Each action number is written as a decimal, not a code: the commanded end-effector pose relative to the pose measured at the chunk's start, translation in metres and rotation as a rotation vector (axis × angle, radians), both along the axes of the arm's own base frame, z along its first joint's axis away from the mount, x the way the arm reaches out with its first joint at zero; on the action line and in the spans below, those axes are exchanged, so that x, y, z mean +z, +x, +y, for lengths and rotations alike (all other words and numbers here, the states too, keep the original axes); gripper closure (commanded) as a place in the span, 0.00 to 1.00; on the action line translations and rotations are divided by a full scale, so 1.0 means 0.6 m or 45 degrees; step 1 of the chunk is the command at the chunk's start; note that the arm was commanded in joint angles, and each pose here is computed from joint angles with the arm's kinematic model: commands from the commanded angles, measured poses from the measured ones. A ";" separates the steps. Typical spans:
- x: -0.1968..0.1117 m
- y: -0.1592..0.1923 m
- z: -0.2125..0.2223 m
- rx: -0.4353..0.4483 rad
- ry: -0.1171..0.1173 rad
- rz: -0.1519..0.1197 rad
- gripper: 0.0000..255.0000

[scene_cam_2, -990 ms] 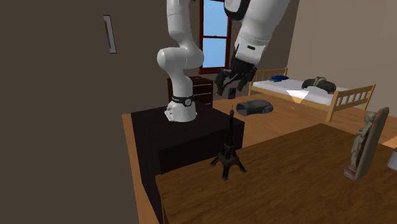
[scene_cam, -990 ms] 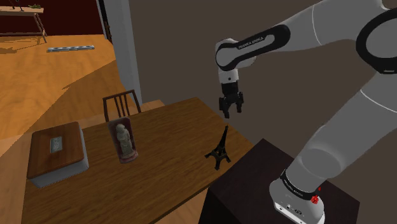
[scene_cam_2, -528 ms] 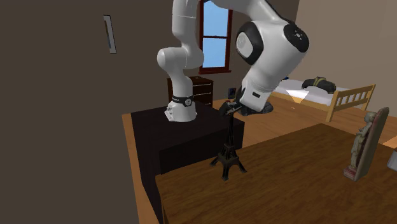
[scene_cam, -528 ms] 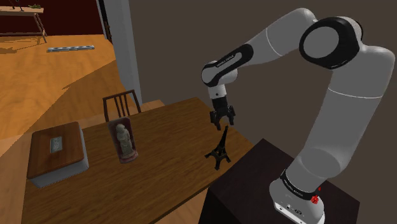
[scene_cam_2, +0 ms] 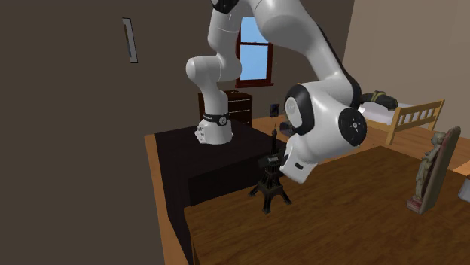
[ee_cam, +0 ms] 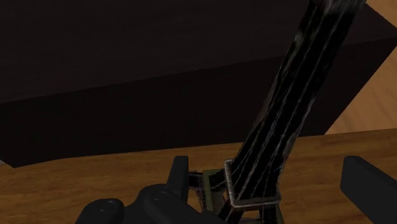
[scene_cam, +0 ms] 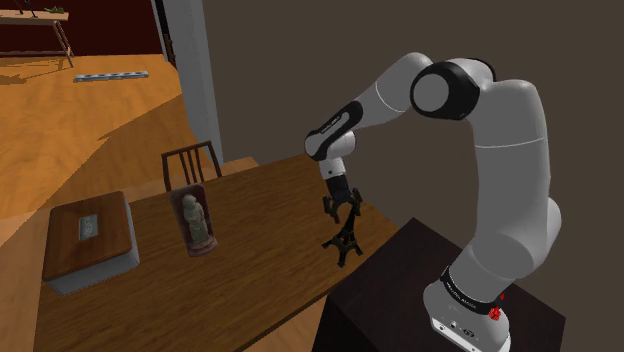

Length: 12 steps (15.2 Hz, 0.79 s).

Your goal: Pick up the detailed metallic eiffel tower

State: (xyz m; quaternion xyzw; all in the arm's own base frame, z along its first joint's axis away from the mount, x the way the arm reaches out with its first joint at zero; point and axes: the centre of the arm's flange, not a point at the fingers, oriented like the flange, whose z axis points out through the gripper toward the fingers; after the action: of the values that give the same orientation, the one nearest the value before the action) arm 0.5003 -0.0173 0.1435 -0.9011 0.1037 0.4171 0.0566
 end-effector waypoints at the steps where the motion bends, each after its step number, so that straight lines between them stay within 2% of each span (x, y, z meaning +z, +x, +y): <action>1: -0.029 -0.002 0.002 -0.007 0.001 0.015 0.00; 8: -0.078 -0.002 0.002 -0.007 0.001 0.015 0.00; 9: -0.079 -0.002 0.002 -0.007 0.001 0.015 1.00; 12: -0.078 -0.002 0.001 -0.007 0.001 0.015 1.00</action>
State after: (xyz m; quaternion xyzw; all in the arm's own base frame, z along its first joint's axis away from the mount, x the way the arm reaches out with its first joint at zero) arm 0.4991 -0.0164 0.0971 -0.8982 0.1062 0.4227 0.0575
